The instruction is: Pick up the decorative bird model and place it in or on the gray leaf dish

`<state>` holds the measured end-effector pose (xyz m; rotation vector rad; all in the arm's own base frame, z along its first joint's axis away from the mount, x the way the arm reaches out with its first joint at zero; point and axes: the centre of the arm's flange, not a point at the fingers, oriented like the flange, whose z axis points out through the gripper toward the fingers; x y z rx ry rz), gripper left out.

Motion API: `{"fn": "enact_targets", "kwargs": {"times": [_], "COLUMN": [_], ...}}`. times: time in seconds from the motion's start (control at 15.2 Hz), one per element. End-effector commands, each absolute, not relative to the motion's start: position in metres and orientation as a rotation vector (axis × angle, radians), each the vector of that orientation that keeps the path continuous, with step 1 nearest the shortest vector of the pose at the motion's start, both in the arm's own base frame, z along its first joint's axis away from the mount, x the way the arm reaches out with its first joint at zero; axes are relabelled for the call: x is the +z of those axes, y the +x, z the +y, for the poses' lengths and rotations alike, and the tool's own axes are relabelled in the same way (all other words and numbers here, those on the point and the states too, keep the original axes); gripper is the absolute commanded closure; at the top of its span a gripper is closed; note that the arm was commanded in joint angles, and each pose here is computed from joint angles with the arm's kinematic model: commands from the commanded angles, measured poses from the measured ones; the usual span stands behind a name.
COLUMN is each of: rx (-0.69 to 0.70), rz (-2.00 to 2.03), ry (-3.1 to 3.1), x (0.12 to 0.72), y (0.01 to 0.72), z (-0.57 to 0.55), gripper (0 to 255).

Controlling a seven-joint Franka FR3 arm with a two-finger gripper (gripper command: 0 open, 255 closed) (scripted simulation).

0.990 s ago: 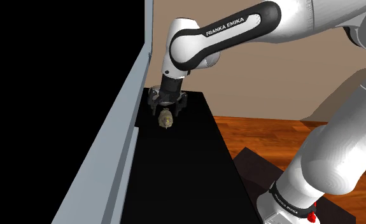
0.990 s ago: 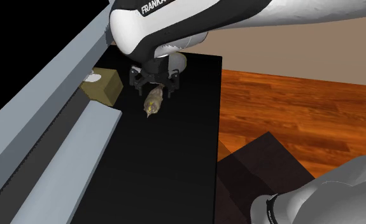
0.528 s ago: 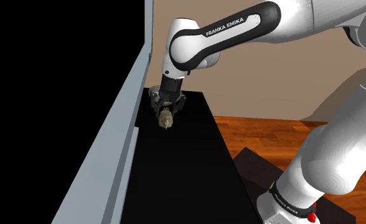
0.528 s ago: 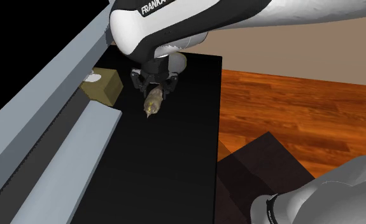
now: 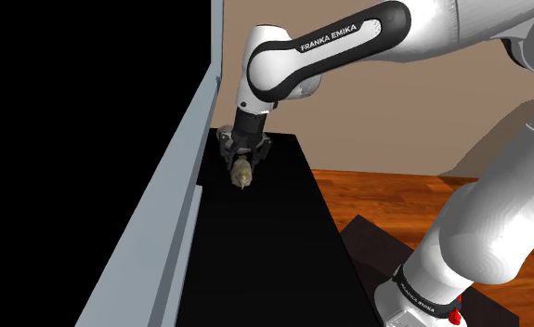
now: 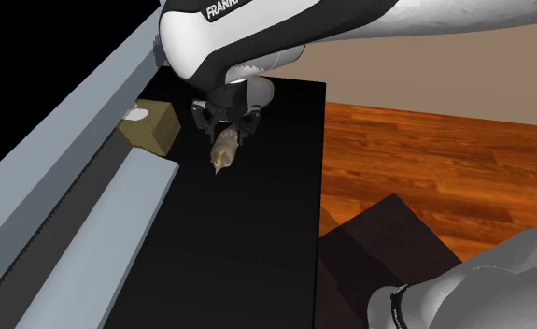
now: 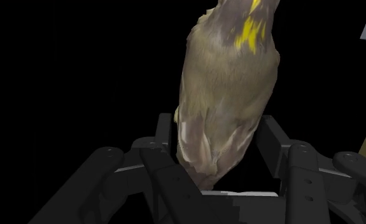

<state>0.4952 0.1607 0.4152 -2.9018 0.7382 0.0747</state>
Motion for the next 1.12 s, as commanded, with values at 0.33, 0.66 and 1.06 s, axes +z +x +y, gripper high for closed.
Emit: {"fn": "enact_targets", "kwargs": {"times": [0.33,0.66,1.06], "rx": [0.075,0.075,0.075], "rz": [0.738,0.738,0.738], "ry": [-2.902,-2.902,-2.902], "x": [0.449,0.476,0.507], "y": [0.495,0.495,0.495], "z": [0.16,0.16,0.16], "gripper": [255,255,255]}}
